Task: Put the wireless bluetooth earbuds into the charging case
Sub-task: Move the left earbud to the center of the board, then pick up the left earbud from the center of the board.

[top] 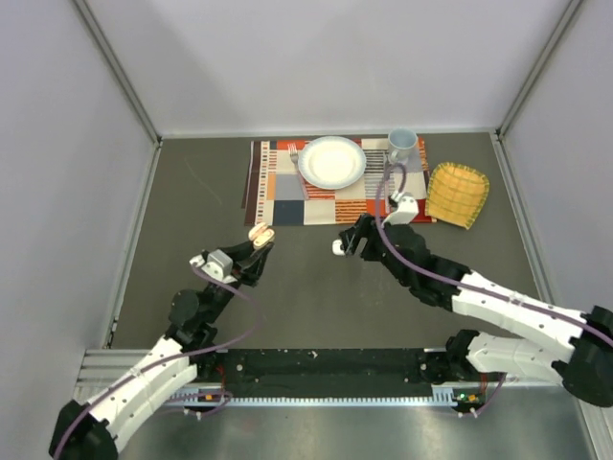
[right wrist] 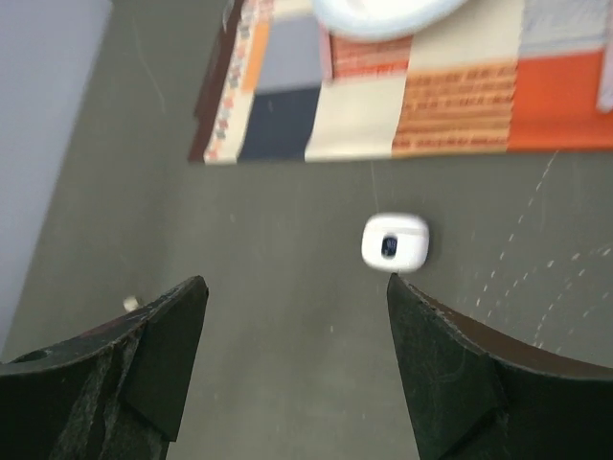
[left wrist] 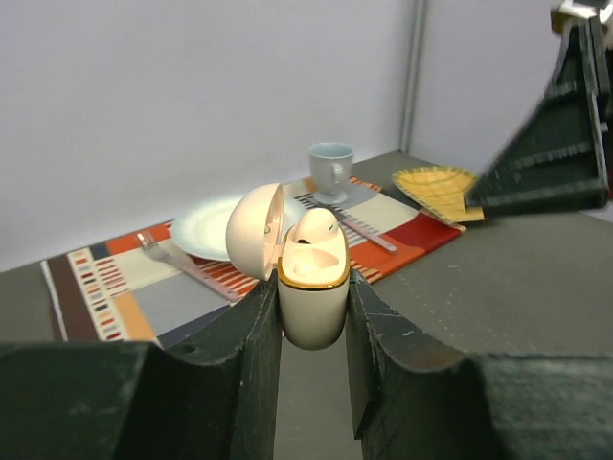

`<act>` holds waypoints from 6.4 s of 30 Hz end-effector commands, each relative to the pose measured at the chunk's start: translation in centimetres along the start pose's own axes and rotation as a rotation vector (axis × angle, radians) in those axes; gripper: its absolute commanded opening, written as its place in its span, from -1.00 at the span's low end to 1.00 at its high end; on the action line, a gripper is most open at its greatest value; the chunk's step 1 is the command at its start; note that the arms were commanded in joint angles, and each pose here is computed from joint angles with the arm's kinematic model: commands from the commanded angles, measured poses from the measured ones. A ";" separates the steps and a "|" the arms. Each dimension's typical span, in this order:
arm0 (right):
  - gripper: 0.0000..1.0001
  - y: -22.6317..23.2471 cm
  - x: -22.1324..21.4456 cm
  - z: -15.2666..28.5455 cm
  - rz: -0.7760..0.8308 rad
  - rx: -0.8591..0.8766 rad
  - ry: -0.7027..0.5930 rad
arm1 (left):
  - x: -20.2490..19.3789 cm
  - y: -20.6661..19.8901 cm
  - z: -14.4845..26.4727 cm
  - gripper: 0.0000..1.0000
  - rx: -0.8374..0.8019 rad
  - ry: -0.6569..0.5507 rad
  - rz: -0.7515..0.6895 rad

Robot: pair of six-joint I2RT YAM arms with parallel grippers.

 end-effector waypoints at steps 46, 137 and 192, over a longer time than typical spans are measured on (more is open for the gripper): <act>0.15 22.3 -19.9 -15.7 0.484 0.705 0.401 | 7.3 13.9 8.0 -1.00 0.813 0.060 -0.007; -0.56 1.9 -17.6 -4.5 0.257 0.053 0.396 | 5.6 8.6 4.9 -1.00 0.280 -0.023 0.157; 0.20 -2.2 -9.5 1.8 -0.257 -0.291 0.284 | -1.2 -4.3 2.7 -1.00 -0.463 0.127 0.189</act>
Point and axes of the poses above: each gripper's point midway between its finger pads, its own z axis back along the fingers, its own y axis along the line the jaws close on, x = y × z, the point moved 7 cm from there along z, back along the fingers, and after that the axes turned 6 degrees about z, right-handed, at the moved point
